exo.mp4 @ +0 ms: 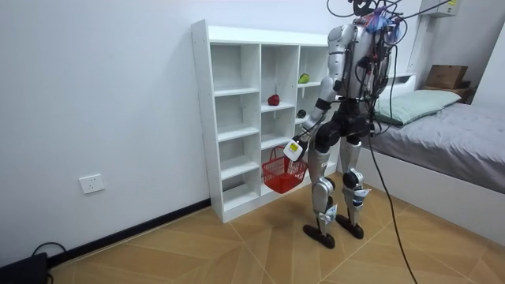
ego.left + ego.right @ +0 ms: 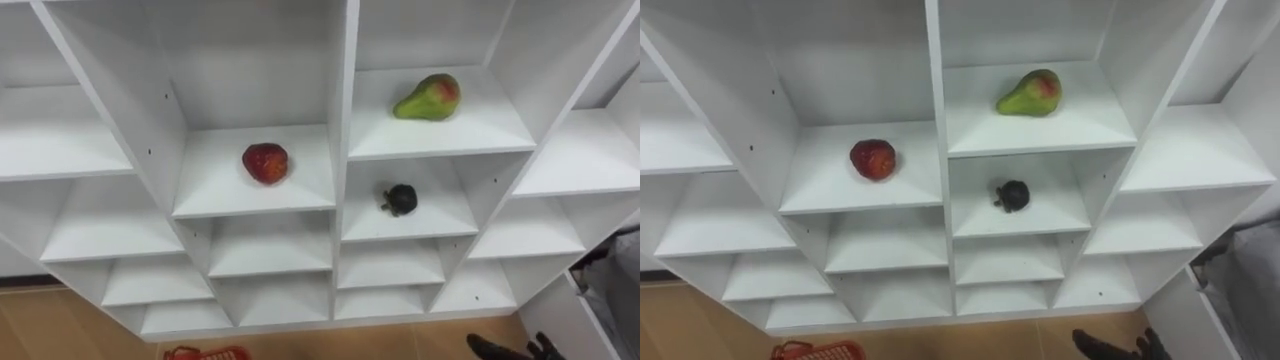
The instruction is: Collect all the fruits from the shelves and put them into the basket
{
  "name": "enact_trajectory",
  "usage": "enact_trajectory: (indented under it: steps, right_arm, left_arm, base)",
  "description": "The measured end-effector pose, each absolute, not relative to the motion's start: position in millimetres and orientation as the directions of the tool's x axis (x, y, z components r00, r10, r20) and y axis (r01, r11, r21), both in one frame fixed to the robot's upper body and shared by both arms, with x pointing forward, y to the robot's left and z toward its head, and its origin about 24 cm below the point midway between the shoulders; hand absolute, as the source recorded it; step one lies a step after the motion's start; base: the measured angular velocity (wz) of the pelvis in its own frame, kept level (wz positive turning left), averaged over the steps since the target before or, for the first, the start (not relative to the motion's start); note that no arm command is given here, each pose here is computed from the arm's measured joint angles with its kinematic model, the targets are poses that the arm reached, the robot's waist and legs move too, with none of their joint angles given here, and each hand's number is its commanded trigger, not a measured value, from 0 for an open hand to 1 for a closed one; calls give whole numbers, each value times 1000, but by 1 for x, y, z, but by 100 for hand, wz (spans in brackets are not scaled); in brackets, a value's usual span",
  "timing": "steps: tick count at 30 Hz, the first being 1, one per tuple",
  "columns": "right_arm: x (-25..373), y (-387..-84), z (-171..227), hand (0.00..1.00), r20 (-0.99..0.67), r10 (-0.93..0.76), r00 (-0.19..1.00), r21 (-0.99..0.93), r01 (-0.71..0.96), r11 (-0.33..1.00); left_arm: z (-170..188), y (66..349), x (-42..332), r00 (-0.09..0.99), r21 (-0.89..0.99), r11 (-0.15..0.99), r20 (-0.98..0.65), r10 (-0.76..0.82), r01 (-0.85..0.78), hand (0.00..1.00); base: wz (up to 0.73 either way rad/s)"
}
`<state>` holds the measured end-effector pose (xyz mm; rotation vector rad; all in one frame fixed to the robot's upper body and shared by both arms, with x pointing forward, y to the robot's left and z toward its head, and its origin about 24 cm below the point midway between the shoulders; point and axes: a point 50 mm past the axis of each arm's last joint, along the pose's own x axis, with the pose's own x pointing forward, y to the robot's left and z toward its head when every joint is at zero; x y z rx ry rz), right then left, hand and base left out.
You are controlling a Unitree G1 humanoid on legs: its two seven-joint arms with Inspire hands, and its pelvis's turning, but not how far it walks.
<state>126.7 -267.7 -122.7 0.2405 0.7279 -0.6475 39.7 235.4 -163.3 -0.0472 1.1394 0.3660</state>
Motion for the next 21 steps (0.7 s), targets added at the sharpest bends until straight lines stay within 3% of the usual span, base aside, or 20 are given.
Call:
enact_trajectory:
  steps: [10, 21]
  right_arm:
    - [160, -263, -94, 0, -548, -534, 644, -17, 630, 777]
    - [195, -260, -33, 0, -225, -589, 776, -83, 587, 806]
  left_arm:
    - [-163, 236, 40, 363, 154, 939, -893, 266, -309, 100]
    - [-163, 235, 40, 368, 155, 940, -891, 265, -303, 100]
  base:
    - [-2]
    - [0]
